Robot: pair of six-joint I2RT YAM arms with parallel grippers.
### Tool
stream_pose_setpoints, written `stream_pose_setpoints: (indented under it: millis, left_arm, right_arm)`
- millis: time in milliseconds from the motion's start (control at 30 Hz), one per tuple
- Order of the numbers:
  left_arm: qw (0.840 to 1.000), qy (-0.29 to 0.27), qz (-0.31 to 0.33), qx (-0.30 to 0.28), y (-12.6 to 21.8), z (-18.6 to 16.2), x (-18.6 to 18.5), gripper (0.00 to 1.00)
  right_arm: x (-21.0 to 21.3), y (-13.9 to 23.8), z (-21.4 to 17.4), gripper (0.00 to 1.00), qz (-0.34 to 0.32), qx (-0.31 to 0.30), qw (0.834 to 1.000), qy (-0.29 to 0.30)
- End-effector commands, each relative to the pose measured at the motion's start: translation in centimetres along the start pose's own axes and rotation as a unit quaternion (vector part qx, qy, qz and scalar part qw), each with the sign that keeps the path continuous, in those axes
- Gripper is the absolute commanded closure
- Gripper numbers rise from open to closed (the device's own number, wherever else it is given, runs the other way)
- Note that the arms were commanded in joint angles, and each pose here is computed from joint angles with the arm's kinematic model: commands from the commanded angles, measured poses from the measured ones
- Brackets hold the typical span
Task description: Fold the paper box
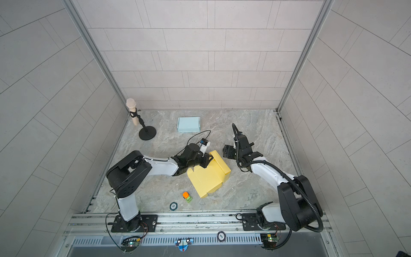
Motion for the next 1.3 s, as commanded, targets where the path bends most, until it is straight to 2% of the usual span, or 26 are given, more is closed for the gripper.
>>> stream_pose_setpoints:
  millis: [0,233,533,867,1133,1267]
  left_arm:
    - [1.000,-0.011,-0.010,-0.017,-0.7,1.3,-0.7,0.72]
    - [1.000,-0.018,-0.011,-0.016,-1.3,1.4,-1.1,0.76]
    - [1.000,-0.018,-0.008,-0.018,-1.7,1.5,-1.0,0.79]
    - [0.999,-0.033,-0.018,-0.023,-1.4,1.6,-2.1,0.74]
    - [0.999,-0.026,-0.032,-0.032,-0.8,1.4,-2.5,0.73]
    - [0.999,-0.024,-0.028,-0.034,-0.6,1.4,-2.3,0.73]
  right_arm:
    - [-0.4,-1.7,-0.8,0.19,-0.007,0.026,1.000,-0.002]
    - [1.0,-5.8,-2.3,0.28,0.067,0.085,0.994,-0.028]
    - [1.8,-5.7,-2.8,0.34,0.104,0.093,0.990,-0.034]
    - [1.3,-5.6,-3.1,0.35,0.085,0.095,0.991,-0.026]
    - [0.4,-4.8,-2.7,0.35,0.048,0.088,0.995,-0.002]
    - [-0.7,-4.8,-2.7,0.35,0.035,0.088,0.995,-0.010]
Point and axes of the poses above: each gripper's point midway between its finger pads, its own y axis back along the fingers, its own x axis along the line the jaws close on, z = x × y, the point moved 5 cm from there along y, back along the fingers
